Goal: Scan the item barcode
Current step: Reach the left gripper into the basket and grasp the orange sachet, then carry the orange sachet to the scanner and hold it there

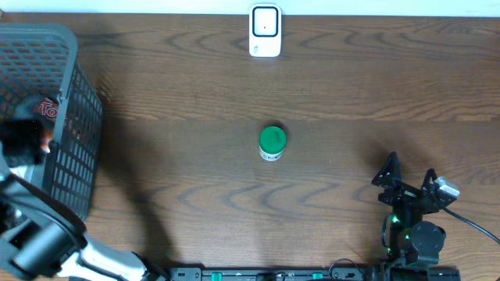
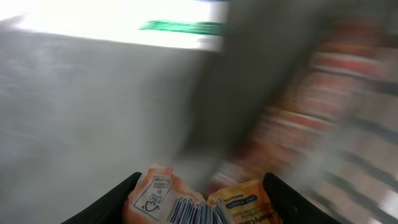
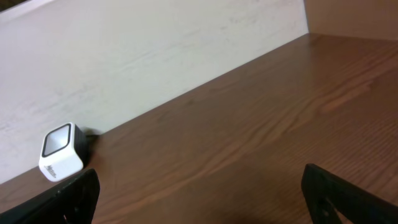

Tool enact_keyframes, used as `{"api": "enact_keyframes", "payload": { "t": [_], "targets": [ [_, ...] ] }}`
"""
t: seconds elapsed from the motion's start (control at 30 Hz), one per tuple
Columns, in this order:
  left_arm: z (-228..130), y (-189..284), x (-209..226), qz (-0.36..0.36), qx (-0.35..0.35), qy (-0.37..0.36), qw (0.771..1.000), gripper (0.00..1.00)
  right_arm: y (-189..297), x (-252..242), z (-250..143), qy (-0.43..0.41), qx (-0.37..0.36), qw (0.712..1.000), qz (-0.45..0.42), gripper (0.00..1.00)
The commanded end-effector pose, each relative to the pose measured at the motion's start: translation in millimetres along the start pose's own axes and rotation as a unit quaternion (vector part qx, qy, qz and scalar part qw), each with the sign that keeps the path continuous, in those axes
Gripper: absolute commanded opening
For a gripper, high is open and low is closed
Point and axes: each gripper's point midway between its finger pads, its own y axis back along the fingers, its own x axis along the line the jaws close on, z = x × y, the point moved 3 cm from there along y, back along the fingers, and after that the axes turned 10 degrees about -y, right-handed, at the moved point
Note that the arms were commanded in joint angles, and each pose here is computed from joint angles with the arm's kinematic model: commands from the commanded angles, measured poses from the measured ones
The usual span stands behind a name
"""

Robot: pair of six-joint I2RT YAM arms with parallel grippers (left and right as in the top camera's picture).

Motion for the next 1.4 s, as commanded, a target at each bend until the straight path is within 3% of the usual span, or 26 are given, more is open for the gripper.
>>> {"api": "enact_keyframes", "payload": {
  "t": [0.0,0.13,0.23,0.3,0.47,0.6,0.9,1.23,1.37],
  "targets": [
    [3.9,111.8,-65.6,-0.145,-0.082,-0.065,0.984,0.59,0.3,0.3,0.0,-0.004,-0.002,1.000,0.000,0.99],
    [-9.2,213.7,-93.8,-0.230,-0.186,-0.113,0.949,0.60,0.3,0.3,0.0,-0.004,-0.002,1.000,0.000,0.99],
    [-40.7,261.6,-103.8,-0.277,-0.219,-0.148,0.924,0.61,0.3,0.3,0.0,-0.004,-0.002,1.000,0.000,0.99],
    [-69.8,280.8,-111.0,-0.300,-0.218,-0.175,0.912,0.61,0.3,0.3,0.0,-0.004,-0.002,1.000,0.000,0.99],
    [-177.8,289.5,-143.5,-0.352,-0.136,-0.313,0.872,0.61,0.3,0.3,0.0,-0.004,-0.002,1.000,0.000,0.99],
    [-238.0,262.7,-153.9,-0.320,-0.090,-0.416,0.846,0.61,0.3,0.3,0.0,-0.004,-0.002,1.000,0.000,0.99],
    [-298.2,151.9,-126.8,-0.080,-0.044,-0.496,0.864,0.61,0.3,0.3,0.0,-0.004,-0.002,1.000,0.000,0.99],
    [-330.2,25.0,-70.5,0.120,0.005,-0.410,0.904,0.62,0.3,0.3,0.0,-0.004,-0.002,1.000,0.000,0.99],
    [-342.9,-16.5,-42.7,0.152,0.009,-0.386,0.910,0.62,0.3,0.3,0.0,-0.004,-0.002,1.000,0.000,0.99]
  ]
}}
